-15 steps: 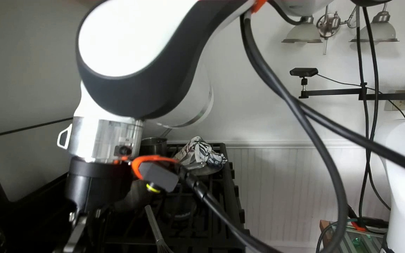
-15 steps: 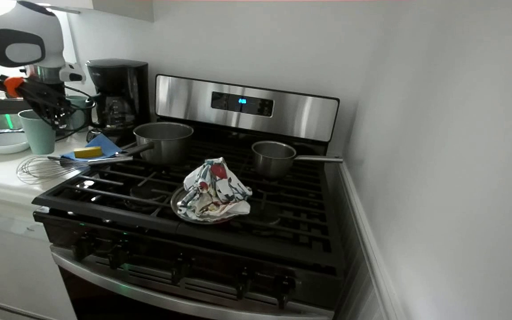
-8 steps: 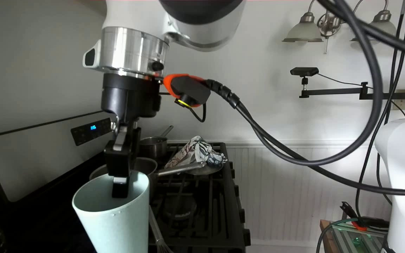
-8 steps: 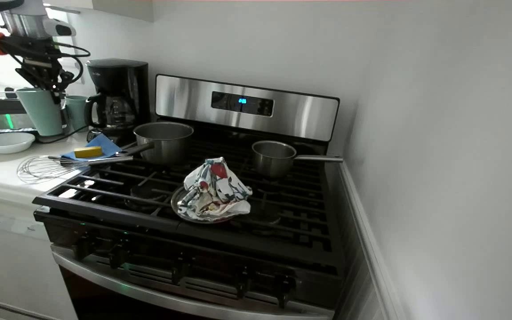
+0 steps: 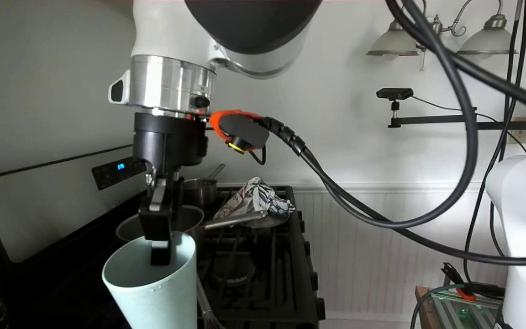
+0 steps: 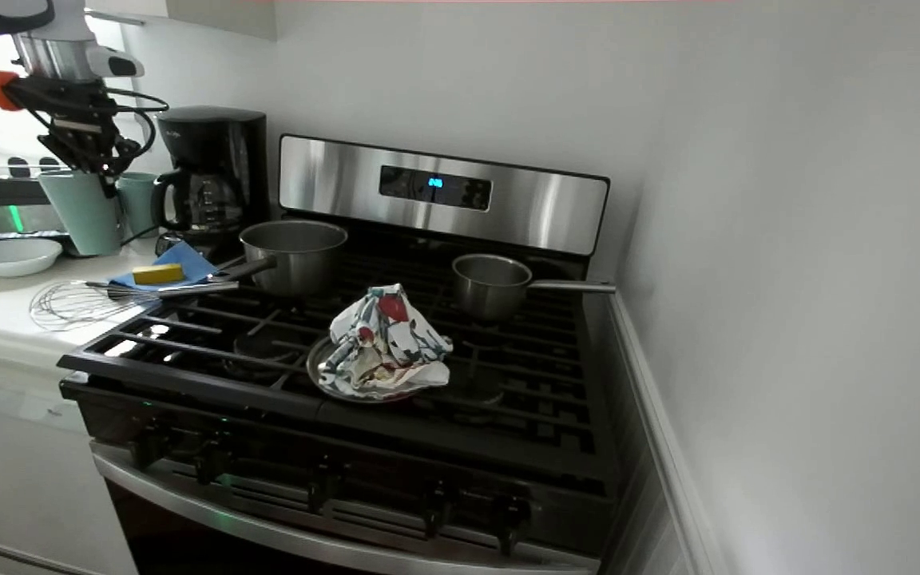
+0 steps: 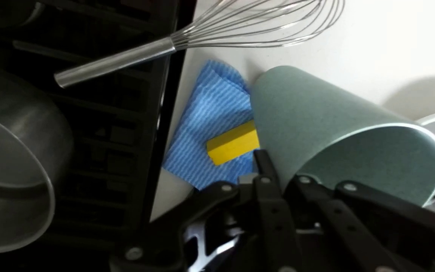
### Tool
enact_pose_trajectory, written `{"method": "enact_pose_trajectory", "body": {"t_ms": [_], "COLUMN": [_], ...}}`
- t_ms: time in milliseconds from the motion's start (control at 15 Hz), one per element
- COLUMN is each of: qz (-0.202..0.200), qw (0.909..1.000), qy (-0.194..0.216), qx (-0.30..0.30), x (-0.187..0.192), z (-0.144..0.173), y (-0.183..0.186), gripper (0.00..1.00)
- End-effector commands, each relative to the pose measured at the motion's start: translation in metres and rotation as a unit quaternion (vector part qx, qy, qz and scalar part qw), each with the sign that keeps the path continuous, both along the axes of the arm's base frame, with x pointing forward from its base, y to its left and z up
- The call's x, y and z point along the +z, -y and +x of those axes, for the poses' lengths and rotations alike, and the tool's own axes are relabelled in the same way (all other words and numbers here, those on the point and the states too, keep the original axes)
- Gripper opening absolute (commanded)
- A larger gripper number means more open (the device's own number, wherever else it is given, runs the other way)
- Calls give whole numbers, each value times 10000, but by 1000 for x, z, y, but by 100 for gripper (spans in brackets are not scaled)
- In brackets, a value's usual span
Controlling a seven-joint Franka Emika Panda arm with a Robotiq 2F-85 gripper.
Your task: Pour the water from the blue cup into the larger pot then put the yellow block in the same pot
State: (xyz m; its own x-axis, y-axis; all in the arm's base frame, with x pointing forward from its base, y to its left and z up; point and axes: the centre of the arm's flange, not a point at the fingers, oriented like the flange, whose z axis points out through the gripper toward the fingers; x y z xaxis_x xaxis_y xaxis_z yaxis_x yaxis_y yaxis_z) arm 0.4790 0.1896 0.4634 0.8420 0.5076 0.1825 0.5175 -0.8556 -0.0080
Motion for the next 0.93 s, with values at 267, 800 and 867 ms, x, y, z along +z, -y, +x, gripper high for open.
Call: {"method": "enact_pose_trajectory", "body": {"t_ms": [267,800,867], "qz": [-1254,-2760,-2929], "qw": [9826,9219,9110], "qy": [1057,2236,2401], "qx": [-867,-1547,-1633], "x": [42,69,68], "z": [24,54,57], "y": [67,101,103], "gripper": [1,1,1]}}
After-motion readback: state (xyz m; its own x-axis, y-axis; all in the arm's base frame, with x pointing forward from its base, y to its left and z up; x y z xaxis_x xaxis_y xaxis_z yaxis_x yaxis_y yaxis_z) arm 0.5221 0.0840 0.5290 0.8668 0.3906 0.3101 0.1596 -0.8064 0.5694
